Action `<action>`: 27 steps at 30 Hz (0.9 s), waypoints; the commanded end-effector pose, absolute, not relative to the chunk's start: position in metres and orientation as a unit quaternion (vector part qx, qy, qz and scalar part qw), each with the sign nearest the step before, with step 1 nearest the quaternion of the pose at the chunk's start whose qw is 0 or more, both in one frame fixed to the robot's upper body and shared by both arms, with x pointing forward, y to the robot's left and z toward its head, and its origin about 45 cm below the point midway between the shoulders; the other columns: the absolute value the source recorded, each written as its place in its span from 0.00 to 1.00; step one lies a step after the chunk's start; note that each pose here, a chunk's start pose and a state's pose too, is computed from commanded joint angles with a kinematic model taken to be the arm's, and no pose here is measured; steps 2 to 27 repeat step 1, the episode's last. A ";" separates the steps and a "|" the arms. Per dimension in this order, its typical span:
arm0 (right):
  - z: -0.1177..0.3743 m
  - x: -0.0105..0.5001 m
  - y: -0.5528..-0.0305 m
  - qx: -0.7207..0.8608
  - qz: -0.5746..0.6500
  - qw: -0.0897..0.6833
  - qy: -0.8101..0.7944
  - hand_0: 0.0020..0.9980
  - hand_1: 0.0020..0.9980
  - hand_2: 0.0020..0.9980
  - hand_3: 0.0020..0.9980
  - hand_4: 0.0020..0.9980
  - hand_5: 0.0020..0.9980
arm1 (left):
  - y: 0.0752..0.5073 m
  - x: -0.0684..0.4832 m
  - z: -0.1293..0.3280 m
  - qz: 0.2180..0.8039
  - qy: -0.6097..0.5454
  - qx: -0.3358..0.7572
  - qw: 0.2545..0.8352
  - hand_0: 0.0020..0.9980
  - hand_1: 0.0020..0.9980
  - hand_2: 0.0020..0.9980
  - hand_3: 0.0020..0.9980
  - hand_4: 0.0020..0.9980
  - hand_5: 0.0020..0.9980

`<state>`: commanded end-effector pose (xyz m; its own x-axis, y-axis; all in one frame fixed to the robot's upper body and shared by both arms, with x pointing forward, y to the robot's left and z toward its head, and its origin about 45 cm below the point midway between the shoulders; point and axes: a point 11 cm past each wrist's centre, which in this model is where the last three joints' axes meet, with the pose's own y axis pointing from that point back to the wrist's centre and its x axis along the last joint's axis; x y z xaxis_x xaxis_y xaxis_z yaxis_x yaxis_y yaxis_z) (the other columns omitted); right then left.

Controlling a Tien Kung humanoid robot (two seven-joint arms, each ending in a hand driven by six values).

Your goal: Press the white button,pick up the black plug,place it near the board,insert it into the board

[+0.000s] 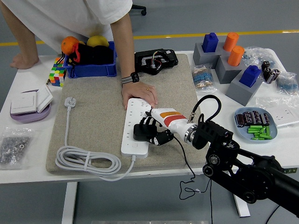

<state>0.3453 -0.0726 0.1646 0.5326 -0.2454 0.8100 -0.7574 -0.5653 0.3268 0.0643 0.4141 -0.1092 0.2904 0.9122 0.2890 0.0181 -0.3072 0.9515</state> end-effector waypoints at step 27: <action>0.166 0.345 -0.072 0.805 0.369 0.346 -0.312 0.44 0.39 0.42 0.58 0.80 0.00 | 0.414 0.064 -0.109 0.477 0.357 0.652 0.468 0.62 0.63 0.63 0.68 0.53 0.36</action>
